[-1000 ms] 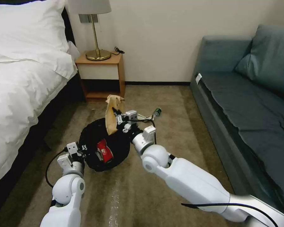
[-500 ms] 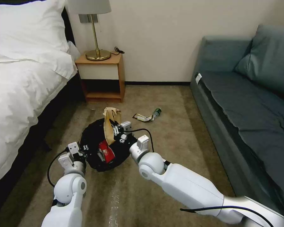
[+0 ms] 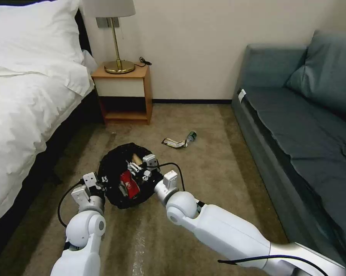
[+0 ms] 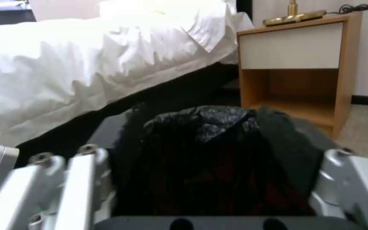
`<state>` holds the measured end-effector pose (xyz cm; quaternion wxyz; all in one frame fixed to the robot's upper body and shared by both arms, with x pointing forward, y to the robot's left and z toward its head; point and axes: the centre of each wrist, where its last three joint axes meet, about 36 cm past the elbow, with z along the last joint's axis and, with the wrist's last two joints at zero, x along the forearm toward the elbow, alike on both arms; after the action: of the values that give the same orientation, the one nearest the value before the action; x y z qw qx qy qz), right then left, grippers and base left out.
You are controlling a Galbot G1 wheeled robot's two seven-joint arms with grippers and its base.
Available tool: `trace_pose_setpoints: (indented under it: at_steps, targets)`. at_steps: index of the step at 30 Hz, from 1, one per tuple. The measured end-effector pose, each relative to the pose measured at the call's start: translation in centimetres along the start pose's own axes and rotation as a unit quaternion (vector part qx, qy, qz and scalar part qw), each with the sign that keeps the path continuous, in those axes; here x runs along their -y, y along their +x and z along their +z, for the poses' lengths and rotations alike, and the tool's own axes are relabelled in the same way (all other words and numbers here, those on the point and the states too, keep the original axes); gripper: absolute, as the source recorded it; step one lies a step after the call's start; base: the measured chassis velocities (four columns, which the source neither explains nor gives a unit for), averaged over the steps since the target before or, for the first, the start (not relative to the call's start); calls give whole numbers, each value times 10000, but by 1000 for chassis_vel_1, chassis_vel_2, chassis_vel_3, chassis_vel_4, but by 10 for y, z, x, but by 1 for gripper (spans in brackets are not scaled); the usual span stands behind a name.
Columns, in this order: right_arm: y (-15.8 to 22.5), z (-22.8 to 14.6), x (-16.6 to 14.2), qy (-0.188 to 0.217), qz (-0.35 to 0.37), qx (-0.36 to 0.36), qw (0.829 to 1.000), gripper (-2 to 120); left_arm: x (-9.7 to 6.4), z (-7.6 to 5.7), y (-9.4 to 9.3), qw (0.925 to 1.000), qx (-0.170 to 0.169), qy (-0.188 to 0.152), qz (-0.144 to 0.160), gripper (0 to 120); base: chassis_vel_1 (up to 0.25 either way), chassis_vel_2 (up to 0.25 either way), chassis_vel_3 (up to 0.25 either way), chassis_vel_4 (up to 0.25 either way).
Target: Pick up the trash bin, then pick up the garbage on the floor and place it into the trash bin.
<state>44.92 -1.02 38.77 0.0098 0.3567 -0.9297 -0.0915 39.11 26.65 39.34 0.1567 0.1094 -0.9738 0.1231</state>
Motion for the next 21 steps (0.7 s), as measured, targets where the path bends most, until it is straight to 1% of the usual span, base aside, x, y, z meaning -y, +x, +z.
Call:
trace_pose_setpoints:
  at_steps: [2, 3, 5, 6, 7, 8, 9, 12, 13, 14, 15, 18, 19, 21]
  targets:
    - [0, -2, 1, 12, 1, 21, 10000, 82, 0, 0, 0, 10000, 3, -6, -1, 2, 0, 0, 0, 0]
    - [0, -2, 1, 12, 1, 21, 10000, 82, 0, 0, 0, 10000, 3, -6, -1, 2, 0, 0, 0, 0]
    - [-2, -8, 5, 48, 69, 113, 9999, 92, 0, -1, 0, 10000, 6, -22, -9, 2, 0, 0, 0, 0]
    - [-2, -8, 5, 48, 69, 113, 9999, 92, 0, -1, 0, 10000, 6, -22, -9, 2, 0, 0, 0, 0]
    - [-3, -12, 11, 98, 136, 186, 9997, 96, -1, -1, 0, 10000, 11, -33, -18, 2, 0, 0, 0, 0]
    - [-4, -17, 17, 156, 222, 271, 9993, 98, -2, -1, -1, 10000, 12, -44, -25, 2, 0, 0, 0, 0]
    - [-4, -17, 17, 156, 222, 271, 9993, 98, -2, -1, -1, 10000, 12, -44, -25, 2, 0, 0, 0, 0]
    - [-2, -38, 53, 247, 736, 568, 9954, 100, -6, -5, -7, 9999, 17, -98, -37, 2, 0, 0, 0, 0]
    - [-2, -38, 53, 247, 736, 568, 9954, 100, -6, -5, -7, 9999, 17, -98, -37, 2, 0, 0, 0, 0]
    - [1, -43, 64, 248, 930, 647, 9932, 100, -7, -6, -9, 9999, 25, -101, -47, 2, 0, 0, 0, 0]
    - [1, -43, 64, 248, 930, 647, 9932, 100, -7, -6, -9, 9999, 25, -101, -47, 2, 0, 0, 0, 0]
    - [25, -54, 107, 304, 1693, 587, 9833, 100, -11, -3, -16, 9999, 32, -145, -30, 2, 0, 0, 0, 0]
    - [25, -54, 107, 304, 1693, 587, 9833, 100, -11, -3, -16, 9999, 32, -145, -30, 2, 0, 0, 0, 0]
    - [55, -49, 141, 431, 2287, 473, 9714, 100, -14, -3, -19, 9998, 63, -191, 14, 2, 0, 0, 0, 0]
